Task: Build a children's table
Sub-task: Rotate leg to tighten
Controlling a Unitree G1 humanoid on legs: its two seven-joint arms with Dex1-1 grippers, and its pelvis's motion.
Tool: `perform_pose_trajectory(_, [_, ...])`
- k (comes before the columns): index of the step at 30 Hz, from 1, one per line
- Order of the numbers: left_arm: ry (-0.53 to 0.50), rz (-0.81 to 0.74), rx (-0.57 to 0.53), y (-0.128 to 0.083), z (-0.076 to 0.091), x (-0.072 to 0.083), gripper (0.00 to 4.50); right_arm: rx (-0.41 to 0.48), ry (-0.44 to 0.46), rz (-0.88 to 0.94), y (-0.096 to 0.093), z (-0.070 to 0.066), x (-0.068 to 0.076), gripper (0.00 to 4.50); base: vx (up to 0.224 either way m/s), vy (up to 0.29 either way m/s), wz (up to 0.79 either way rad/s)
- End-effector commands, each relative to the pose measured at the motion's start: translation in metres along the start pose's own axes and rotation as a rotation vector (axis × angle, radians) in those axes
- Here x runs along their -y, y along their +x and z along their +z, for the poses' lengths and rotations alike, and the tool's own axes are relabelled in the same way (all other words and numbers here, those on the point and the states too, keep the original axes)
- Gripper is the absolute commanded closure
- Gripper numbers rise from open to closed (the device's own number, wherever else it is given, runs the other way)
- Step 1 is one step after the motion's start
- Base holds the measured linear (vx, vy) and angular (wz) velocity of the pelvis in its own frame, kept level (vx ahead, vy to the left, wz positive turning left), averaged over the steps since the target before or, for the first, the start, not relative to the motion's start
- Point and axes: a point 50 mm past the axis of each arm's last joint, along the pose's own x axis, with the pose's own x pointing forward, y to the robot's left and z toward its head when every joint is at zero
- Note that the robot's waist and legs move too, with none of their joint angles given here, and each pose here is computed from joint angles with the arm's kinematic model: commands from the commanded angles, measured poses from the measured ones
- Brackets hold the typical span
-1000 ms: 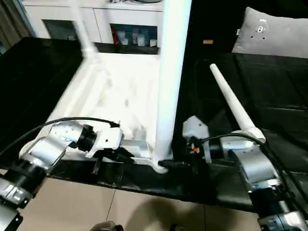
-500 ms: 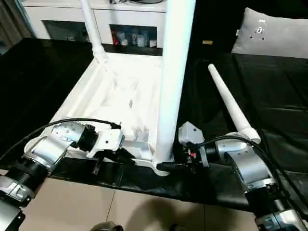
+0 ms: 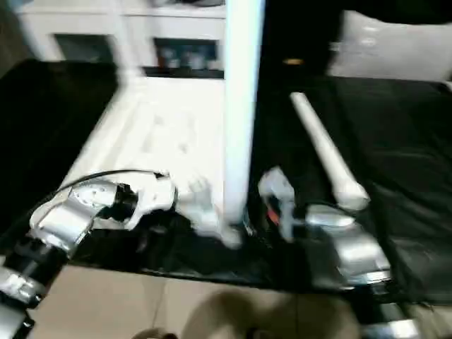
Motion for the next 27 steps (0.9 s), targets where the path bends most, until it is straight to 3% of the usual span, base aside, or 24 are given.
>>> perform_pose_trajectory(1, [0.034,-0.011,0.124,0.029,0.034,0.011,4.50,0.026,0.022,-0.049,0.026,0.007,-0.010,1.92,0.000,0.000,0.00])
perform_pose_trajectory(3, [0.026,0.005,0.129,0.033,0.036,0.011,4.50,0.031,0.032,-0.079,0.027,0.007,-0.008,1.92,0.000,0.000,0.00])
perform_pose_trajectory(4, [0.005,0.067,0.149,0.044,0.046,0.009,4.50,0.039,0.054,-0.188,0.031,0.008,-0.004,1.93,0.000,0.000,0.00])
perform_pose_trajectory(11, [0.032,0.134,0.167,0.052,0.061,0.006,4.50,0.061,0.066,-0.323,0.032,0.012,0.001,1.93,0.000,0.000,0.00])
perform_pose_trajectory(12, [0.045,0.142,0.158,0.050,0.060,0.004,4.50,0.076,0.079,-0.319,0.030,0.012,0.001,1.37,0.000,0.000,0.00])
perform_pose_trajectory(13, [0.053,0.155,0.150,0.049,0.058,0.003,4.50,0.085,0.079,-0.337,0.029,0.013,0.002,1.23,0.000,0.000,0.00])
perform_pose_trajectory(22, [0.077,0.250,0.122,0.040,0.048,-0.011,4.50,0.077,0.031,-0.380,0.016,0.007,0.001,0.58,0.000,0.000,0.00])
perform_pose_trajectory(27, [0.023,0.339,0.151,0.043,0.052,-0.020,4.50,0.105,0.051,-0.452,-0.001,0.002,0.006,0.11,0.000,0.000,0.00])
